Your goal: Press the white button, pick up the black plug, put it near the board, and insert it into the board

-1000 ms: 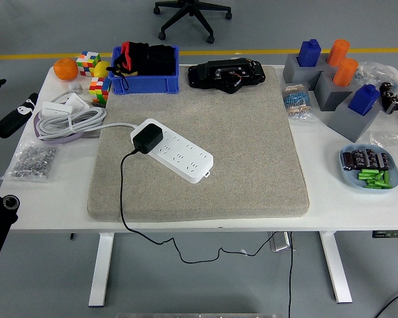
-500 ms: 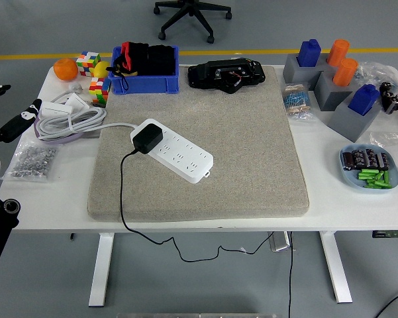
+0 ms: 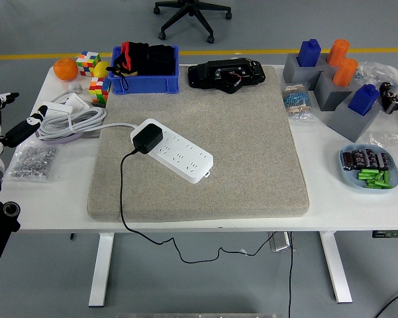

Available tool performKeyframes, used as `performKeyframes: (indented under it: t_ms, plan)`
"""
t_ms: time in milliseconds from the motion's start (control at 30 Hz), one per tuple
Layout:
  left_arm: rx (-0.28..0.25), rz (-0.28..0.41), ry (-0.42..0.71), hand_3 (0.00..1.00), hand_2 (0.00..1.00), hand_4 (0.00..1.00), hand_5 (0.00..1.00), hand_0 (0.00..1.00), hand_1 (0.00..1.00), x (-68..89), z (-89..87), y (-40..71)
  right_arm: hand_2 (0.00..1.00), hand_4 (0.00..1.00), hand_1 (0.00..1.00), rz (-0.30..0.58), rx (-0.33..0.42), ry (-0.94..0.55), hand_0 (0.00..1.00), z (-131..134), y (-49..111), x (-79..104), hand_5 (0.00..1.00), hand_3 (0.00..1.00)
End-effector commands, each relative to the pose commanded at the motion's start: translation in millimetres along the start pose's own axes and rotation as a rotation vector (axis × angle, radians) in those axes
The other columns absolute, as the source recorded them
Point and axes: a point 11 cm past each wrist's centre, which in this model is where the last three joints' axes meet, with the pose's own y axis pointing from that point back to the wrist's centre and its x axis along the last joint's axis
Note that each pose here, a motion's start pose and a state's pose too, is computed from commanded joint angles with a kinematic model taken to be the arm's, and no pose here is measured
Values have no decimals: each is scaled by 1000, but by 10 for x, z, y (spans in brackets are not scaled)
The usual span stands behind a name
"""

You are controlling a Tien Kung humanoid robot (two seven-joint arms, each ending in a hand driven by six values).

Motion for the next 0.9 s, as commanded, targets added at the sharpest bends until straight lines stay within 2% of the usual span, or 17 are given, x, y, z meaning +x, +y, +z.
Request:
performKeyframes:
  t_ms: [267, 533, 900]
  plan:
    - [12, 2, -5, 813, 846, 847, 558, 892, 901, 12, -70, 39, 650, 665, 616, -2, -23, 8, 650, 115, 2, -6, 401, 619]
    - [19, -25, 3, 814, 847, 847, 553, 893, 901, 1, -112, 53, 650, 665, 616, -16, -24, 1, 650, 116, 0, -75, 402, 620]
    - [13, -6, 23, 815, 844, 836, 538, 889, 896, 24, -113, 56, 650, 666, 616, -13, -24, 10, 651, 97, -2, -54, 404, 616]
